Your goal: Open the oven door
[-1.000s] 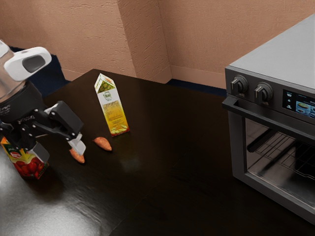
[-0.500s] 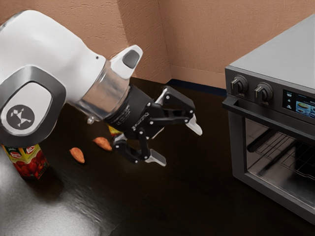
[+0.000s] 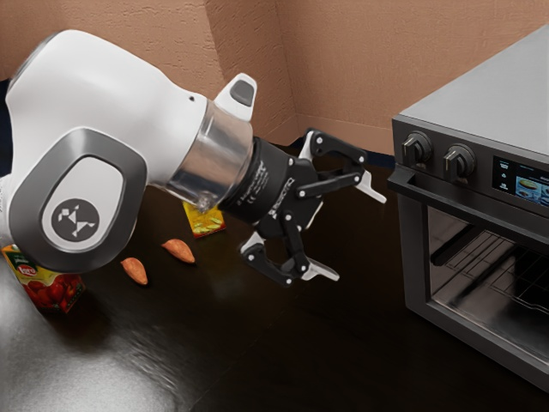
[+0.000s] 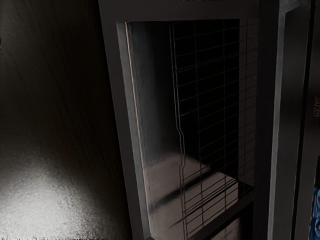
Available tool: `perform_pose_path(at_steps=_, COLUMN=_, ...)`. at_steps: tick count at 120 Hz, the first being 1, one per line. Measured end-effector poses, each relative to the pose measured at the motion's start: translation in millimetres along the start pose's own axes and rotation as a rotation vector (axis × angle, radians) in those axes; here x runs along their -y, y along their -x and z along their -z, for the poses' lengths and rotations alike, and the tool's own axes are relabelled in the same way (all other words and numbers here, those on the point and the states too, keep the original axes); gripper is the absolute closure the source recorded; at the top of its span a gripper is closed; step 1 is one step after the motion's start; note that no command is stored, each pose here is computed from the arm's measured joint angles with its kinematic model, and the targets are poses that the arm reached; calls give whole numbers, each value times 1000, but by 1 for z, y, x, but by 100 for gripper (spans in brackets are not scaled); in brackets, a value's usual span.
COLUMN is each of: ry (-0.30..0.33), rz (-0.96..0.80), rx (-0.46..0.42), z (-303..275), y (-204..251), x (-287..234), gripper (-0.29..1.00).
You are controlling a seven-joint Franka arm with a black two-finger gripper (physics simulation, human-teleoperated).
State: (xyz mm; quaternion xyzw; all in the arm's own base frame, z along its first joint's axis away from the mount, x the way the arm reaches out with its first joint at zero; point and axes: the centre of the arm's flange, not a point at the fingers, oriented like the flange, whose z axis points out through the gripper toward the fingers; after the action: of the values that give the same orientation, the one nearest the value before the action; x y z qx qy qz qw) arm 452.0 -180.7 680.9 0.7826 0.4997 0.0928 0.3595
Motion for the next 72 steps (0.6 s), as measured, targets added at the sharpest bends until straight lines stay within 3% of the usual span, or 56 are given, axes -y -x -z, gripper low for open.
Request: perform_pose_path(at_steps=72, ry=-21, rz=145, rx=3, z=-54, y=28, x=-21, gripper=0)
